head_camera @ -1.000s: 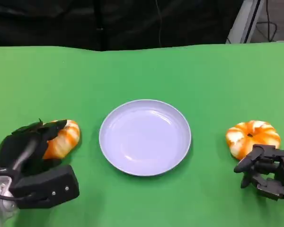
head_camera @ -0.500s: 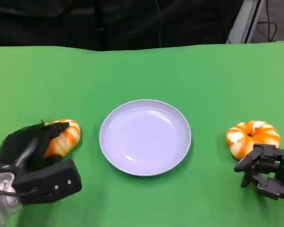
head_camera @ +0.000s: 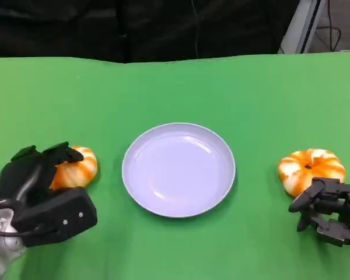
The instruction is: Grasp the bread from the table and place it into the plate.
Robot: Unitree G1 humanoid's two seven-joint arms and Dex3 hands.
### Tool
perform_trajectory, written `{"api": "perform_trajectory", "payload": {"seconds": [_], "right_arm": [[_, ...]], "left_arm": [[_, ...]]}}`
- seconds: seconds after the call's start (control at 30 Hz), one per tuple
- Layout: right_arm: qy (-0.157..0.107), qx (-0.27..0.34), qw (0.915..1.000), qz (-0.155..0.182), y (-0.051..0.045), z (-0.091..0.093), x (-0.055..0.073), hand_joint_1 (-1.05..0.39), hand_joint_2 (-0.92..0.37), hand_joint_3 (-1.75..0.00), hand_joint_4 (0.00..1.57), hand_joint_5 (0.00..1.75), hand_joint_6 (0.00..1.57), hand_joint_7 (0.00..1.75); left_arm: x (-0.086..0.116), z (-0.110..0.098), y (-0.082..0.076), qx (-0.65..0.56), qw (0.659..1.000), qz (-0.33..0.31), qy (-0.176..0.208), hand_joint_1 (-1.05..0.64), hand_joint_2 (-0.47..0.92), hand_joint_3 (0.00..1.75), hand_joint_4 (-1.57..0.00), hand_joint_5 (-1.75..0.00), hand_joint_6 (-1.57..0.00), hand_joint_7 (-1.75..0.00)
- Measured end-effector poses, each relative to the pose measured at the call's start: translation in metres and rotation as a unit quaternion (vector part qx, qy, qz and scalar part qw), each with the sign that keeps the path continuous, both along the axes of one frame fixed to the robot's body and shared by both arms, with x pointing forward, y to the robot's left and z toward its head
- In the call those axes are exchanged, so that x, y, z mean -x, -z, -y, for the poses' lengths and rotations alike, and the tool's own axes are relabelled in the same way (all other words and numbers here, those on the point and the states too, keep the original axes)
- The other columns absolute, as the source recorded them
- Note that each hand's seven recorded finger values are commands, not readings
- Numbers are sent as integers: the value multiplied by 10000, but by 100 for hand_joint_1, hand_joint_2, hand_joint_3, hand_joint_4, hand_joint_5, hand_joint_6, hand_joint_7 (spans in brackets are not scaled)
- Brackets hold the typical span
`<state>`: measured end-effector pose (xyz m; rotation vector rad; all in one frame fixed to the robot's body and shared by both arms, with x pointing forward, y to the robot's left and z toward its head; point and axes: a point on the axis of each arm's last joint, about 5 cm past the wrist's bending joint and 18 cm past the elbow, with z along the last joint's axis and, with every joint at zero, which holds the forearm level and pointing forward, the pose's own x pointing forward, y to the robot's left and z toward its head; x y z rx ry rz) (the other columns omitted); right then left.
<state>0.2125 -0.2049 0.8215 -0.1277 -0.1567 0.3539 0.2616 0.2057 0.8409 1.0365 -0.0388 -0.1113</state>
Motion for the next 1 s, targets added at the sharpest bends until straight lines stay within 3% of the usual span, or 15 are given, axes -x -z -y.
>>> {"api": "perform_trajectory", "payload": {"seconds": [0.7,1.0], "right_arm": [[17,8,10000,0,0,-4,-1,8,-80,-70,88,138,93,97],[-2,6,10000,-8,1,-5,-1,9,-80,-69,88,139,94,96]], "left_arm": [[15,30,16,68,9996,267,-62,-8,92,42,-29,-175,-38,-144],[21,73,-13,116,9982,569,149,-7,92,39,-27,-174,-36,-144]]}}
